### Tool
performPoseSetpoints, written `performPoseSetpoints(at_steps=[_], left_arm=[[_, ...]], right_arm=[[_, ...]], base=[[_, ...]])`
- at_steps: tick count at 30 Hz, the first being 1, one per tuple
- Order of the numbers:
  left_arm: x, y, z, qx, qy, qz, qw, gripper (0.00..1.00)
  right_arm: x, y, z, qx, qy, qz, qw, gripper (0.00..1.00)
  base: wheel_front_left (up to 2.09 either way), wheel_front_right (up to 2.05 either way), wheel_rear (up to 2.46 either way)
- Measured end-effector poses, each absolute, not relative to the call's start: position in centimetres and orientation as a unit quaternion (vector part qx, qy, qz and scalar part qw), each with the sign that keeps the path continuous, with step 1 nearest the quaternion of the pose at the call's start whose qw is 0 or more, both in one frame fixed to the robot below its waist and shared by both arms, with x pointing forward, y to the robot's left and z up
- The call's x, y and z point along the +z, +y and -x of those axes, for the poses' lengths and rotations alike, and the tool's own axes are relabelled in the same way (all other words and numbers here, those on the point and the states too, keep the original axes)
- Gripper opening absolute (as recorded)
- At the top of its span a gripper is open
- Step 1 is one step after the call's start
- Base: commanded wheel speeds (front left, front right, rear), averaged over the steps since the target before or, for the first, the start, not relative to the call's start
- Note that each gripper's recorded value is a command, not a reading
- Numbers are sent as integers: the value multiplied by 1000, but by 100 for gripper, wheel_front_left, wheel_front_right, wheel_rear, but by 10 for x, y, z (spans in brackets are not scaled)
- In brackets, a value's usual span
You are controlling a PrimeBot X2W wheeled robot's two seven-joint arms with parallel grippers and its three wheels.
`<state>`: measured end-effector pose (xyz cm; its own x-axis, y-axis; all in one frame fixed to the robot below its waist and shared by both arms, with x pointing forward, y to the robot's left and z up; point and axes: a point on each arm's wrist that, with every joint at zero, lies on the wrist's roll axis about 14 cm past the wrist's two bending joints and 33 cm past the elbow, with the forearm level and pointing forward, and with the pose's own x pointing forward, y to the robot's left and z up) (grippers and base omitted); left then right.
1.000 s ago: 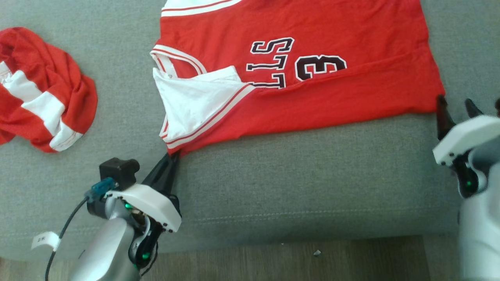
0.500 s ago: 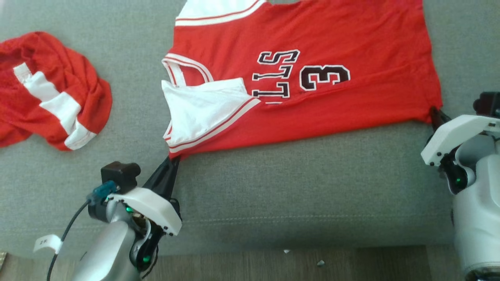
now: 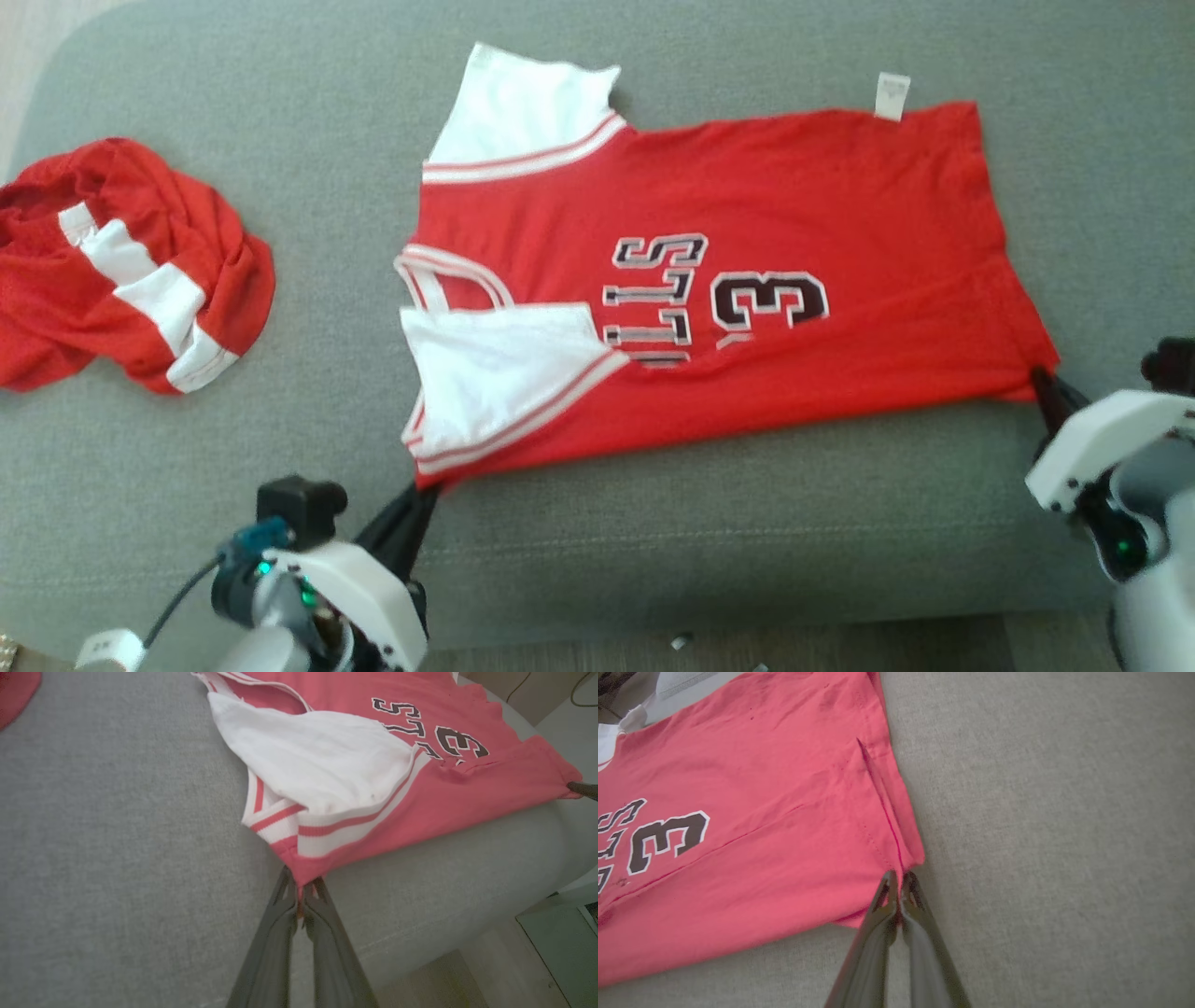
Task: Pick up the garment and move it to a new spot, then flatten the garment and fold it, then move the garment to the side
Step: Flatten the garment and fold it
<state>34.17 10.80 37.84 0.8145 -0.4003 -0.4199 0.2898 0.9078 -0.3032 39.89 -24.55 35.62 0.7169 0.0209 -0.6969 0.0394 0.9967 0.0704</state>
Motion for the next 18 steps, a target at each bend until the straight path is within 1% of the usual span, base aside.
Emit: performPoseSetpoints(at_steps=[4, 5, 6, 7, 12, 18], left_arm=[[378, 102, -327, -182, 262, 123, 940, 0], [378, 102, -324, -178, 266, 124, 939, 0], [378, 103, -323, -172, 266, 121, 941, 60], [380, 107, -324, -162, 260, 117, 945, 100], [385, 115, -323, -144, 256, 108, 950, 100], [409, 141, -329, -110, 220, 70, 967, 100]], right_arm=[[354, -250, -383, -14, 386, -57, 921, 0], [354, -251, -379, -17, 389, -62, 919, 6], [354, -252, -376, -19, 389, -65, 919, 100], [355, -251, -374, -21, 387, -68, 919, 100], [370, -251, -375, -21, 362, -65, 930, 100], [413, -231, -386, 5, 284, -59, 957, 100]], base=[[0, 0, 0], [0, 0, 0], [0, 0, 0], [0, 0, 0], [0, 0, 0], [0, 0, 0]])
